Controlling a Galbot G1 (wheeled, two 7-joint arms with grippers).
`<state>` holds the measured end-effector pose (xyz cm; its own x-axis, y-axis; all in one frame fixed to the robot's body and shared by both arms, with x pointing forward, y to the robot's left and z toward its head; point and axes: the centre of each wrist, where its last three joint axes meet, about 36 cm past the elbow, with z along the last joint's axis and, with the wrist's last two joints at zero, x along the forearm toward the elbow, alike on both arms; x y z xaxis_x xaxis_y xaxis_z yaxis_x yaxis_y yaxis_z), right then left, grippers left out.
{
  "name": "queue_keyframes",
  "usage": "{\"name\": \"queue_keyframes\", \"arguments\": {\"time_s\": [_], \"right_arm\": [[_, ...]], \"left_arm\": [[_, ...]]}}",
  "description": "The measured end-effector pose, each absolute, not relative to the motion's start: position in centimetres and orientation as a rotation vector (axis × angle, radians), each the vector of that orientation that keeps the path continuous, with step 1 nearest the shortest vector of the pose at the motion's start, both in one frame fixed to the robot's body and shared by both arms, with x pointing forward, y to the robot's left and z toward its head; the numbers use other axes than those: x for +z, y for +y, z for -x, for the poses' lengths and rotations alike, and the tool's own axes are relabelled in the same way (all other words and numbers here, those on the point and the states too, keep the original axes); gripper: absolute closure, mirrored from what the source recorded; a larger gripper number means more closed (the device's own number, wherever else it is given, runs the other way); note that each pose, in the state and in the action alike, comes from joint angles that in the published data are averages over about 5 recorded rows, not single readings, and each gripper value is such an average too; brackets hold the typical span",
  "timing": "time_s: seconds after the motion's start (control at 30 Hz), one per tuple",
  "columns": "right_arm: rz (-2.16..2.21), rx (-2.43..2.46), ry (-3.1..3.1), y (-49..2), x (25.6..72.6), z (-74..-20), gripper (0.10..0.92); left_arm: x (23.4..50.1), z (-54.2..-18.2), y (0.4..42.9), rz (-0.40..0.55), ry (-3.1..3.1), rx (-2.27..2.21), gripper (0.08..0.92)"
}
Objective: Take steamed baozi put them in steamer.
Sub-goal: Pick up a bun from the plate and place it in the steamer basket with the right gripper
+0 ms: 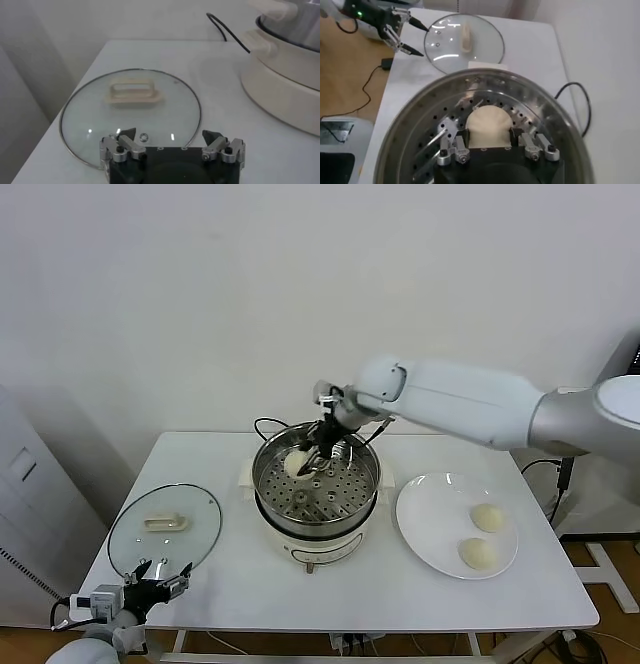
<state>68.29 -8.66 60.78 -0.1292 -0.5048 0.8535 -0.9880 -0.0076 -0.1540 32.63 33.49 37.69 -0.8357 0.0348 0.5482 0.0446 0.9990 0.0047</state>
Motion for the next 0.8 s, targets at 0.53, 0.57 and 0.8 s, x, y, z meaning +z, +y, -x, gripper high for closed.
{"name": "queue_keyframes", "arguments": {"time_s": [0.53,0.57,0.8], "right_arm": [[-1.501,1.047,-1.695,-6.1,57.1,-68.3,0.439],[-1.502,1.045,-1.696,-6.1,57.1,-68.3,0.405],[-1.510,1.049,-1.694,-7.5,59.0,-68.8,0.225]], "left_arm": [[37.4,-32.5,33.8,0.045,-2.558,-0.019,0.177],[37.4,-32.5,33.8,0.044,-2.557,-0.019,0.177],[37.4,-32.3,34.0,0.039,-2.556,-0.019,0.177]]}}
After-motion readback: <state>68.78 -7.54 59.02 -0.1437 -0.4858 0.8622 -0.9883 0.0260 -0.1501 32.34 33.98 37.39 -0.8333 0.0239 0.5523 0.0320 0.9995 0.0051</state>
